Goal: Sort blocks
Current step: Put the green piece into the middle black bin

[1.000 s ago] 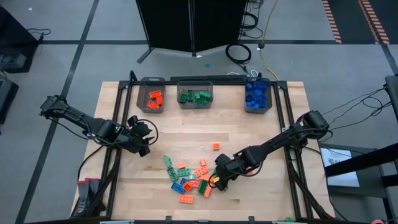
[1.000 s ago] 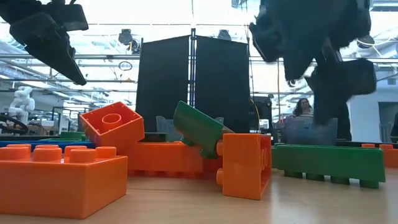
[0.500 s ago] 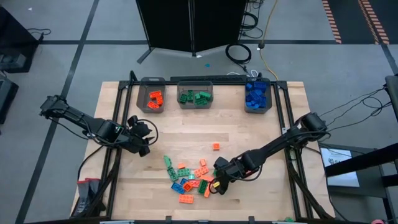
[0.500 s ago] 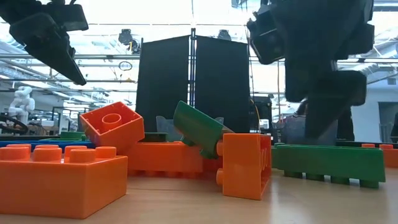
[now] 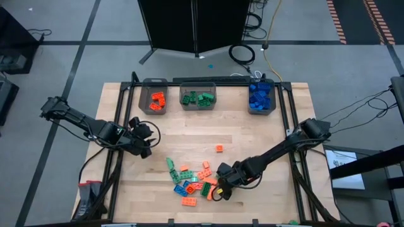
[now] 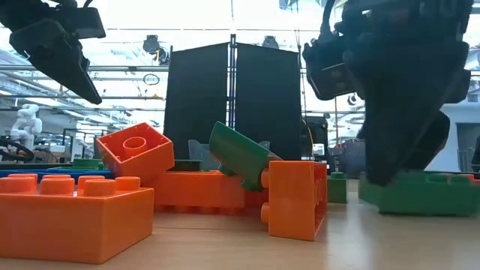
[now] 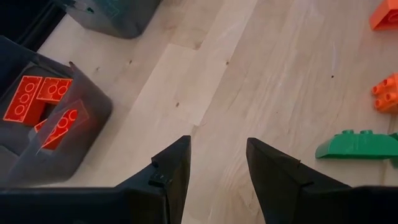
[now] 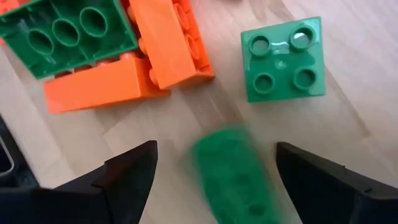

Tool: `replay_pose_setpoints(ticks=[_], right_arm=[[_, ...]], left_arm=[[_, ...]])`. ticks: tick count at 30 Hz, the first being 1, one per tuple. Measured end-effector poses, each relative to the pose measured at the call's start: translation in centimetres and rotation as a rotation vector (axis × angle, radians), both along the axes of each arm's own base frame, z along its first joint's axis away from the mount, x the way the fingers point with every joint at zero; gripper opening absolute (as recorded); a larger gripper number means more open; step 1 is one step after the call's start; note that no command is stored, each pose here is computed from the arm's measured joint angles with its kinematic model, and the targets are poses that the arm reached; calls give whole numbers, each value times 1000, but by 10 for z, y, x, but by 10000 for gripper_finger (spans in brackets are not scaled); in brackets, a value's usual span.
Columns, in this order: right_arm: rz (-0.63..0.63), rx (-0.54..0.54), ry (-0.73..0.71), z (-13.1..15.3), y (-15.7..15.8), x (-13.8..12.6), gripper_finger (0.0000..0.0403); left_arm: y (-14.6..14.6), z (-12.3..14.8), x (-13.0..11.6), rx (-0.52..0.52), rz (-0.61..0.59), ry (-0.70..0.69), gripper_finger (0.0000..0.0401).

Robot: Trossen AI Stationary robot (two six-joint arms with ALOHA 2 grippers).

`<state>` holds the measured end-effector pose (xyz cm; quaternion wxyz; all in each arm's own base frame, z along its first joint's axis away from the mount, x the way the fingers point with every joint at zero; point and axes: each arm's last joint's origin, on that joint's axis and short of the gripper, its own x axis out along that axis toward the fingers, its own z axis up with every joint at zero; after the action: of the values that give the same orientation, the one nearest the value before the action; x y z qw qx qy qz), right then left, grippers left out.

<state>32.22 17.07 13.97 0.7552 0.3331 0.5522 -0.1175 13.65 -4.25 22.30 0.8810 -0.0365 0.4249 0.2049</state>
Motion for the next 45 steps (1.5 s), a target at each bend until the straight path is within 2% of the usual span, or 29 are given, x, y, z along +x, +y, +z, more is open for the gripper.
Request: replay_pose_setpoints(ticks=[5,12,16,19,26,30,35,40,45], right_arm=[[-16,-11,-8,-2,0,1,322],[15,-37,56,-4,-2,-4,303],[40,-43,37,-2,-5,-3,300],[127,-18,19,3,-14,1,300],[528,-32,-56,7,-10,-1,300],[617,-49,-88,8,-7,-2,299],[657,-58,-102,9,-4,-3,299],[550,-7,-55,17,-3,0,299],[579,-38,24,16,6,-13,299]], left_arm=[[0,0,-1,7,-1,8,160],[0,0,-1,36,-35,23,160],[1,0,-1,63,-26,15,160],[2,1,0,99,-28,12,160],[2,1,0,115,-17,4,160],[2,1,0,113,-15,3,160],[2,1,0,113,-14,3,160],[2,1,0,113,-14,3,160],[3,1,0,144,3,-9,160]])
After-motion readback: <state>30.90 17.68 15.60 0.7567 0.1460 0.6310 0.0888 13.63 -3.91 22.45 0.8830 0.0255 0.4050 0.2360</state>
